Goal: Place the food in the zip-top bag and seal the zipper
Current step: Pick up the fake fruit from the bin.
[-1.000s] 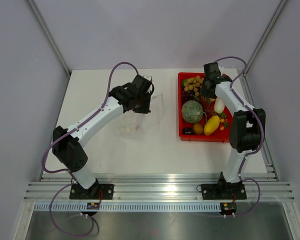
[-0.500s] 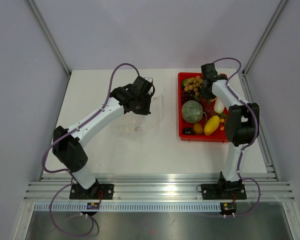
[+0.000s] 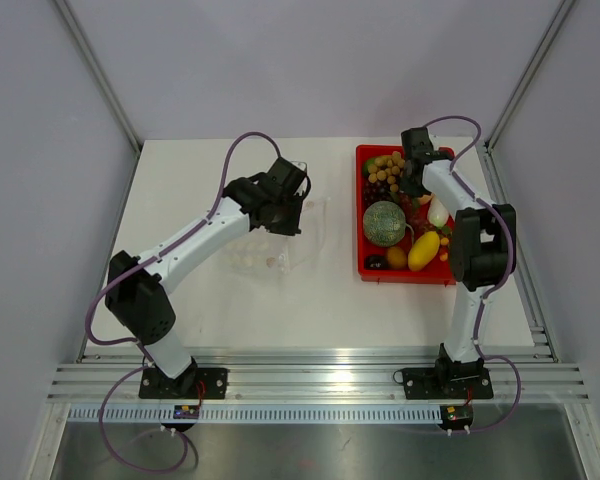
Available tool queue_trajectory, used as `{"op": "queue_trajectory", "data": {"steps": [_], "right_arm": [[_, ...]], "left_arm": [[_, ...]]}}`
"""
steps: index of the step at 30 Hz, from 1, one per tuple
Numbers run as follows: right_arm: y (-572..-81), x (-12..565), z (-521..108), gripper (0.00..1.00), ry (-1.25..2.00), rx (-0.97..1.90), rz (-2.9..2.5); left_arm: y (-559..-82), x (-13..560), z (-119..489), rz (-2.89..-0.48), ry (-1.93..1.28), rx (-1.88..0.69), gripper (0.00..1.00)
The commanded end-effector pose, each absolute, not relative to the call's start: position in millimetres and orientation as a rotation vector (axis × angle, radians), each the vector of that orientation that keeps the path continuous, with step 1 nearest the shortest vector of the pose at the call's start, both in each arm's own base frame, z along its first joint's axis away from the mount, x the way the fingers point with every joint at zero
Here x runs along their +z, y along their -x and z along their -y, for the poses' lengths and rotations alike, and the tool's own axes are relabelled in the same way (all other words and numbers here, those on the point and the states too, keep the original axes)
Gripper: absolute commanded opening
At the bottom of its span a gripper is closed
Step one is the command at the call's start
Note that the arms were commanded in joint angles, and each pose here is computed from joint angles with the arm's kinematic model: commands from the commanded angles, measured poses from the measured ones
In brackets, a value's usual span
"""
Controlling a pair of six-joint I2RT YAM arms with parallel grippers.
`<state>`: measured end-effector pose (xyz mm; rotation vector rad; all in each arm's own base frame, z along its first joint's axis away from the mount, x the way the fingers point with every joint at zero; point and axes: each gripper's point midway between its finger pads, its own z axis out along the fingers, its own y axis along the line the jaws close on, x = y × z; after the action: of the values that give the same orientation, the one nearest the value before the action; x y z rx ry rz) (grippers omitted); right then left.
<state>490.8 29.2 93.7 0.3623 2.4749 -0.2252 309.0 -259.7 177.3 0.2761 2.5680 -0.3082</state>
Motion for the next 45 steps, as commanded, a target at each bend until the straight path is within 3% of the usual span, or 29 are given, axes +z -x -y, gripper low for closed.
{"op": "queue_trajectory", "data": {"steps": [1, 11, 19, 32, 45], "right_arm": [[-495.7, 122.4, -23.2, 0.0, -0.389, -0.226, -2.379], [-440.2, 180.0, -24.1, 0.0, -0.435, -0.113, -2.275], [-388.8, 211.3, -22.0, 0.0, -0.463, -0.04, -2.205], [-358.8, 294.1, -32.9, 0.0, -0.456, 0.127, -2.051], [-347.4, 393.4, -99.1, 0.0, -0.296, 0.289, -1.91]], "left_arm": [[-307.6, 185.2, 267.3, -2.54, -0.329, -0.351, 0.0], [-310.9, 196.9, 267.7, -2.52, -0.362, -0.317, 0.0], [-317.3, 220.8, 289.7, -2.472, -0.393, -0.438, 0.0], [-322.0, 228.1, 301.0, -2.452, -0.376, -0.495, 0.0], [-315.9, 250.5, 333.7, -2.429, -0.362, -0.674, 0.0]]}}
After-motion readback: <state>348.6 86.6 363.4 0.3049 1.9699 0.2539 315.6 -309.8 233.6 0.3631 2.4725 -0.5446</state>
